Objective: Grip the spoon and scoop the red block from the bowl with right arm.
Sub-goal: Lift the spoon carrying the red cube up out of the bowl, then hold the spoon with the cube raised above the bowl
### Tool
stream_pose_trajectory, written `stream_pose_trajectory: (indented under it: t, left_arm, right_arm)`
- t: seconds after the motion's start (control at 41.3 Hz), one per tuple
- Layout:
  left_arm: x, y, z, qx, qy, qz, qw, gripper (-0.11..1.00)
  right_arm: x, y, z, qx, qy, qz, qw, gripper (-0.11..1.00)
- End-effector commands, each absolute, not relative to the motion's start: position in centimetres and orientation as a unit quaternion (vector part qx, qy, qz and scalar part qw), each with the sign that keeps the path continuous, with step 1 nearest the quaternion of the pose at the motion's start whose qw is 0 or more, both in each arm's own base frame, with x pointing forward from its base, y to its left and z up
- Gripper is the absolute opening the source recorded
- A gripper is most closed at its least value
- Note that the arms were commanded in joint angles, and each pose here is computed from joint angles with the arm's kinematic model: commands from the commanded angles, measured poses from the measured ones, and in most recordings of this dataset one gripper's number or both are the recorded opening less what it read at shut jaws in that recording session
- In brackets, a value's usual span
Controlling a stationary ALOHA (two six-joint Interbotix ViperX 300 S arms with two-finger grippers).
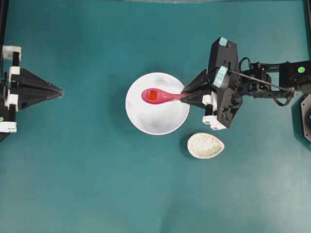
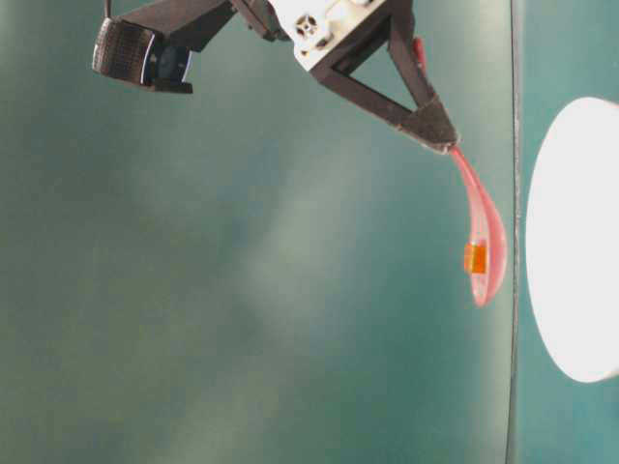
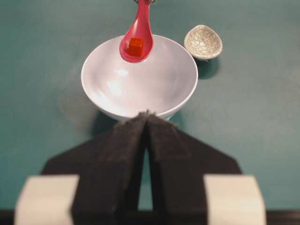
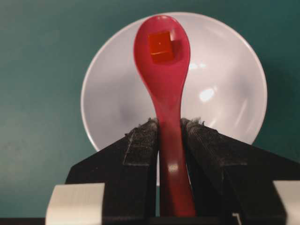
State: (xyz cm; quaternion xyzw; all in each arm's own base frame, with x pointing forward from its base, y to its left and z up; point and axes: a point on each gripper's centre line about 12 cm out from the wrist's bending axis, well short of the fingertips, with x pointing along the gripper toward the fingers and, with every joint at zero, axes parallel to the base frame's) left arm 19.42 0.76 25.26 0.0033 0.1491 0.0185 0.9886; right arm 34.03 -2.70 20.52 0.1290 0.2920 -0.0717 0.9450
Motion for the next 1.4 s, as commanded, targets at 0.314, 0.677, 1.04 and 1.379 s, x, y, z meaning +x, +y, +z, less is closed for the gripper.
stream_pose_trajectory:
  t: [0.314,0.677,1.04,1.379]
  left_arm:
    - [19.7,0.8,26.2,0.003,0.137,0.02,0.99,0.0]
    - [19.7,0.8,26.2,0.003,0.137,0.02,0.99,0.0]
    - [19.7,0.8,26.2,0.002,0.138,0.02,0.99,0.0]
    - [19.7,0.8,26.2,0.002,0.138,0.02,0.99,0.0]
  right_arm:
    - [34.4,-2.6,23.6,0.125,0.251,-0.065,0.958,0.25]
    - [34.4,-2.5,26.5,0.122,0.238,-0.057,0.962,0.25]
    - [34.8,-2.6,27.9,0.118,0.237,-0.055,0.963,0.25]
    - [34.1,-2.8,29.1,0.119,0.232,-0.056,0.964,0.25]
